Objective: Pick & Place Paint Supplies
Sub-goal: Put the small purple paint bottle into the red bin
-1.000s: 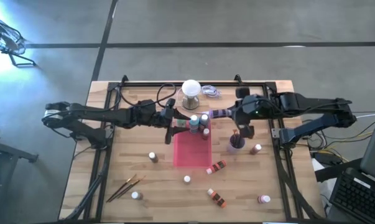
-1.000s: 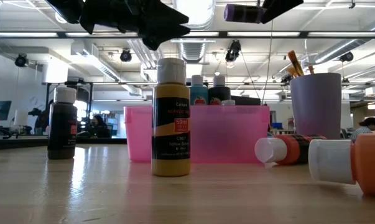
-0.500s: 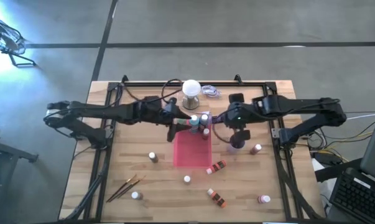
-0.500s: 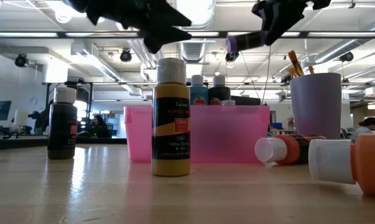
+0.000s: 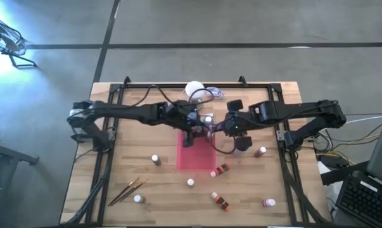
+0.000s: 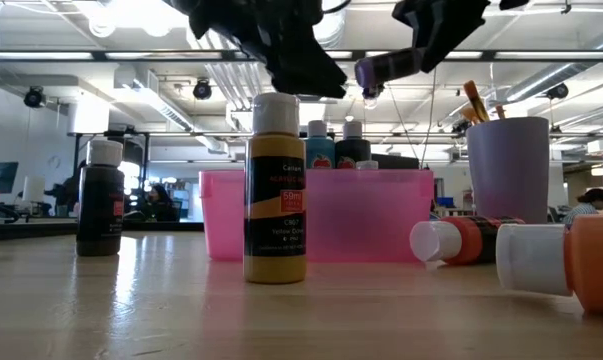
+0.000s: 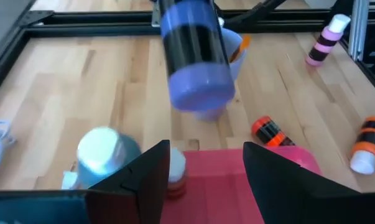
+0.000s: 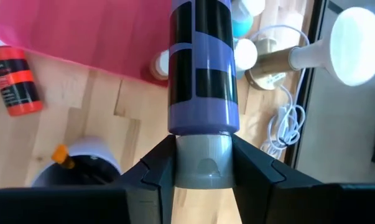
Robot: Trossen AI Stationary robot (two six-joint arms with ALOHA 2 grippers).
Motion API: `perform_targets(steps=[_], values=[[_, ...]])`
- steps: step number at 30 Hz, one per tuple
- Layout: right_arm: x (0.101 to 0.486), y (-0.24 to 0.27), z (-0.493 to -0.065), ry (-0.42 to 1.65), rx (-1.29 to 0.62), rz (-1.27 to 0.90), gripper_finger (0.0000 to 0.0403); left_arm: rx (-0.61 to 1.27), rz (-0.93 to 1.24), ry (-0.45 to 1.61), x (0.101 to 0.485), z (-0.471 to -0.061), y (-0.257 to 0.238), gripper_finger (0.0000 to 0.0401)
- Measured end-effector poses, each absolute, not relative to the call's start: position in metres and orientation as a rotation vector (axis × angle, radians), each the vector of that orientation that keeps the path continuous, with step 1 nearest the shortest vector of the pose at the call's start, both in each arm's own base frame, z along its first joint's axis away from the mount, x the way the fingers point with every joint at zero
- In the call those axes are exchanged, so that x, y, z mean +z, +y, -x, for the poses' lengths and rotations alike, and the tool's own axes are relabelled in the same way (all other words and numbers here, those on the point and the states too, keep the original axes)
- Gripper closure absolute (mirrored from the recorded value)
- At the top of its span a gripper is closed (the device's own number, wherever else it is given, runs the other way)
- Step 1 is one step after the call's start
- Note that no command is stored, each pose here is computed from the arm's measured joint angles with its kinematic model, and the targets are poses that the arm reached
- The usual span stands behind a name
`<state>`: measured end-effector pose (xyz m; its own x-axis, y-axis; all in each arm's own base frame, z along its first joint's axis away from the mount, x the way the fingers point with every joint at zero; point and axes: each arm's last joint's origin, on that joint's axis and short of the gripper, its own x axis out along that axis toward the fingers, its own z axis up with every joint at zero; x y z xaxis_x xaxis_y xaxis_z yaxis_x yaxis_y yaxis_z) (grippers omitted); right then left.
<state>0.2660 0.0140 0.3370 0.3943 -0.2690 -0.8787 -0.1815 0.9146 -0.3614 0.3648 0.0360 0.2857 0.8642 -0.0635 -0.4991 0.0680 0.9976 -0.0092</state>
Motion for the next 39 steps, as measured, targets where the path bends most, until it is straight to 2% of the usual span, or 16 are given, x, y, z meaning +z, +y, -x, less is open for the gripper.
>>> perform_targets(steps=[14, 24, 39], values=[[0.336, 0.024, -0.268, 1.153, -0.035, 0.444, 0.0292, -0.103, -0.066, 0.486, 0.303, -0.376, 0.029, 0.0191], [0.336, 0.025, -0.269, 1.136, -0.006, 0.438, 0.0292, -0.110, -0.078, 0.486, 0.303, -0.376, 0.025, 0.0110], [0.338, 0.024, -0.273, 1.095, -0.030, 0.432, 0.0291, -0.143, -0.070, 0.484, 0.307, -0.377, 0.012, 0.0103]])
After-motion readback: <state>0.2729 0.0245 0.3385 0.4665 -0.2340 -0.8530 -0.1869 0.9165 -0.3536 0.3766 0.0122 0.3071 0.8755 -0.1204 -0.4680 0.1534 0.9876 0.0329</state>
